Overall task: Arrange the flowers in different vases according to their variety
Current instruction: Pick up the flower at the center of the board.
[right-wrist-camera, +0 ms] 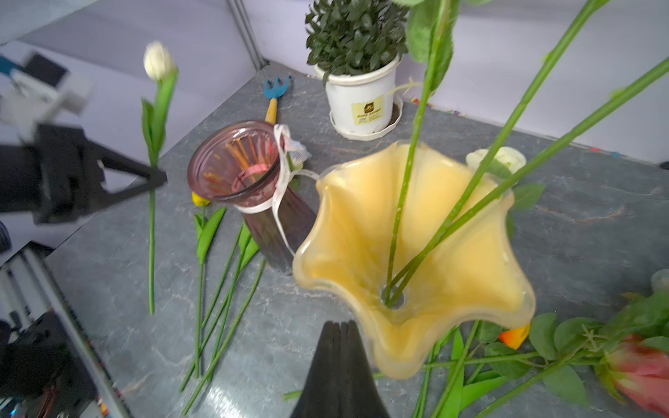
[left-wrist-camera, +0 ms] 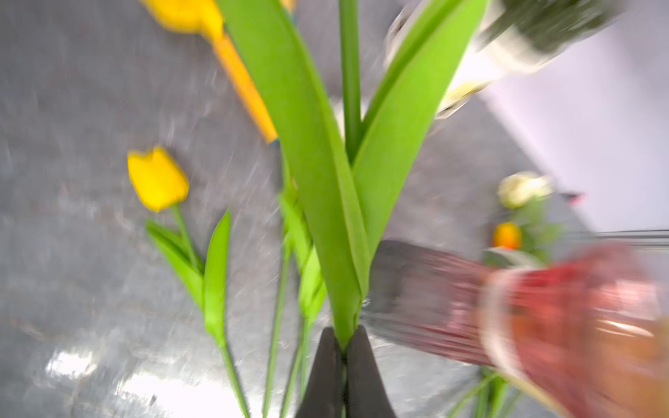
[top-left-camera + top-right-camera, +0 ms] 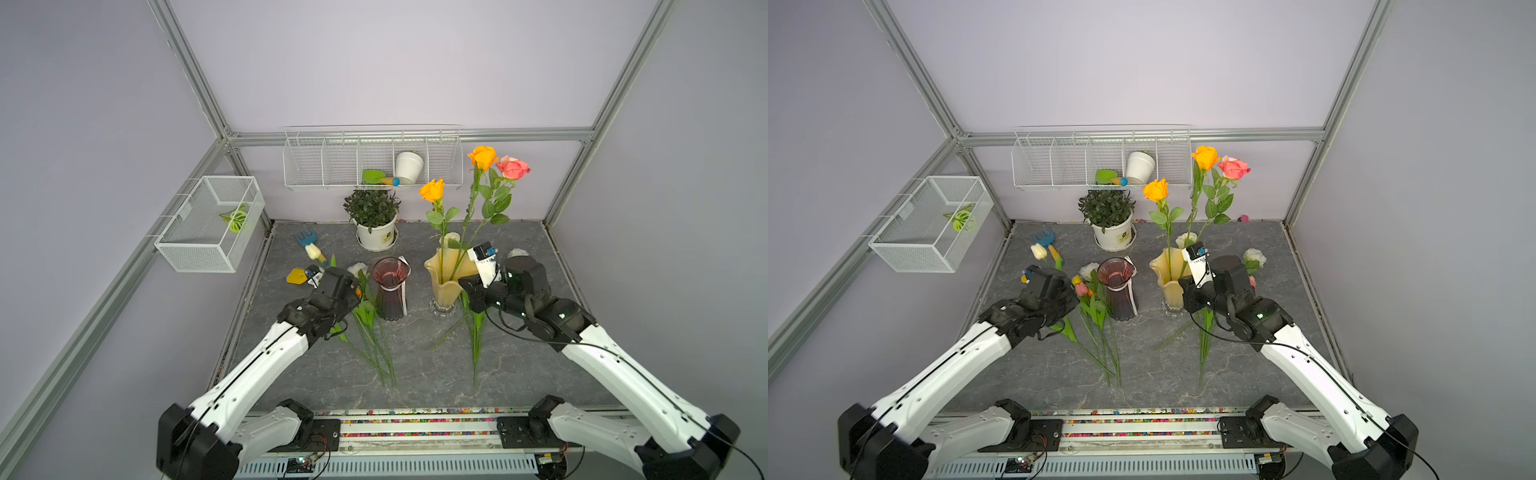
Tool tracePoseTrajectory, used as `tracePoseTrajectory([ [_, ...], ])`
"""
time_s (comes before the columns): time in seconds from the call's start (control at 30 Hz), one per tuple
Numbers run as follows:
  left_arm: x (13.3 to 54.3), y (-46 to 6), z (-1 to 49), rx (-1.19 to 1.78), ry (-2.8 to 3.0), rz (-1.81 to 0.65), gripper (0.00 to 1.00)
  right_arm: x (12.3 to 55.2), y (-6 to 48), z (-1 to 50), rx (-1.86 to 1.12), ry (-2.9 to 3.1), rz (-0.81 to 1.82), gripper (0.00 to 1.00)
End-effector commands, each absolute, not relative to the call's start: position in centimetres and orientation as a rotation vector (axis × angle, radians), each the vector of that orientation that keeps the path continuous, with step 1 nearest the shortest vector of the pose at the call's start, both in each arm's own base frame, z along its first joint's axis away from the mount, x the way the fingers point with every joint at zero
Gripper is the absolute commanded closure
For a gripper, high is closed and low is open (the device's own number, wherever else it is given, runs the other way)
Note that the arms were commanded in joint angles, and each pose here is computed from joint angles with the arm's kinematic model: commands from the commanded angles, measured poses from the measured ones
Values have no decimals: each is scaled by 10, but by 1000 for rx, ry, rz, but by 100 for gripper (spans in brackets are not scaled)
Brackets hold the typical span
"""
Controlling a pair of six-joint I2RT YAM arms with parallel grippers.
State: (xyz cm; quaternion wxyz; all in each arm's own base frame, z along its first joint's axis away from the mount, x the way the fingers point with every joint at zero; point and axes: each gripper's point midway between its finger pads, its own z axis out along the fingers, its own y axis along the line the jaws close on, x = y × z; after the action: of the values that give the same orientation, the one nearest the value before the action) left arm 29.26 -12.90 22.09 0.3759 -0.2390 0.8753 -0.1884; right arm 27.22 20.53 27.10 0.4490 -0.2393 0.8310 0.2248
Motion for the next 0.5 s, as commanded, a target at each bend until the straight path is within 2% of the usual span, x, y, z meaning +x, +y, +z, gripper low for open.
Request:
tracePoseTrajectory([
  [0.0,293,-120,281,-411,2070,-454,100,247,221,274,-721,1987,693,100],
  [0.2,296,-142,389,-115,1759,-560,100,242,227,277,-753,1968,736,100],
  [0.47,312,-196,476,161,1479,-669,100,260,223,267,-629,2039,693,100],
])
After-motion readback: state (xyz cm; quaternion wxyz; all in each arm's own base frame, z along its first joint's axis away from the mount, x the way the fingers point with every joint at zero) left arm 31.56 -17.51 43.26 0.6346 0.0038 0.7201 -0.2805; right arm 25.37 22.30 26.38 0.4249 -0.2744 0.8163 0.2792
